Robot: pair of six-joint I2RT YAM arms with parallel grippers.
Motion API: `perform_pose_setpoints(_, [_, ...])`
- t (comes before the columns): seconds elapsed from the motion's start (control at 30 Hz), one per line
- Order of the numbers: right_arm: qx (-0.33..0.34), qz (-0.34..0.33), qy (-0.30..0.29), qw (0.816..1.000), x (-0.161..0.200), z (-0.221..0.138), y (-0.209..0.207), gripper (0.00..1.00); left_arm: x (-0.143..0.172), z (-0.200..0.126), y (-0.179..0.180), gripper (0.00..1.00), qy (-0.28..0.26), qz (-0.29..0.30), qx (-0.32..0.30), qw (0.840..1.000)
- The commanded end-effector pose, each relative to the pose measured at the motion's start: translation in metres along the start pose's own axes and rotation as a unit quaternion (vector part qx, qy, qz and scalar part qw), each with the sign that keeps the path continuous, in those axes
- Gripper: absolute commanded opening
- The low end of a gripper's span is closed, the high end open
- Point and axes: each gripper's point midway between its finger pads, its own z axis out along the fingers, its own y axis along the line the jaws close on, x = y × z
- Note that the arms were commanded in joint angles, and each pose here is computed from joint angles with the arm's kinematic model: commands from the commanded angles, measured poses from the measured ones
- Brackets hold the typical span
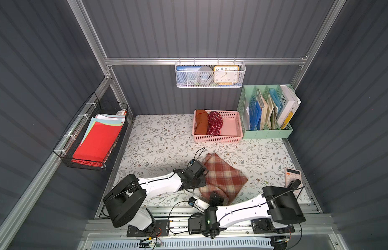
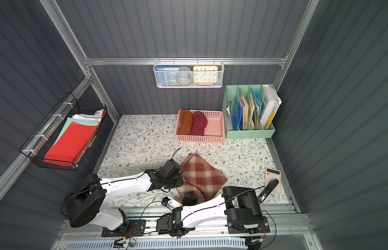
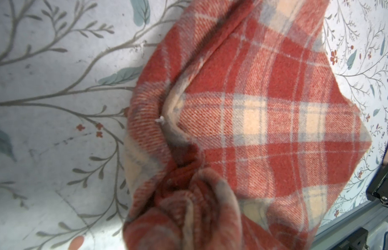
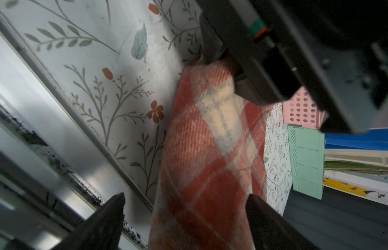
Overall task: Roll up the skirts
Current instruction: Roll the skirt at the center of the board.
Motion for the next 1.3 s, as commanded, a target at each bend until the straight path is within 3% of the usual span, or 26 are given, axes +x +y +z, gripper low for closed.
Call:
perform_pose_setpoints(0.0, [0.058, -0.019, 0.017, 0.998, -0.002, 0.008, -0.011, 0.96, 0.007, -0.004, -0.004, 0.00, 0.028, 0.010, 0.006, 1.000])
perform_pose_setpoints(0.4, [0.151, 0.007, 0.103, 0.983, 0.017, 0.046, -0.034, 0.92, 0.005, -0.006, -0.011, 0.00, 0.030, 0.005, 0.015, 0.999])
perform_pose_setpoints(0.7, [0.164, 0.026, 0.134, 0.977, 0.028, 0.055, -0.030, 0.70, 0.003, -0.011, -0.012, 0.00, 0.025, 0.000, 0.017, 1.000])
perform_pose_setpoints(1.07, [0.178, 0.075, 0.190, 0.963, 0.053, 0.071, -0.049, 0.67, 0.007, -0.021, -0.005, 0.00, 0.017, -0.004, 0.025, 1.000])
perform_pose_setpoints(1.17, [0.168, 0.081, 0.198, 0.962, 0.057, 0.075, -0.051, 0.54, 0.010, -0.020, -0.001, 0.00, 0.018, -0.004, 0.024, 1.000])
perform_pose_setpoints(1.27, [0.156, 0.085, 0.202, 0.963, 0.060, 0.077, -0.050, 0.26, 0.016, -0.019, 0.003, 0.00, 0.029, -0.005, 0.023, 0.999])
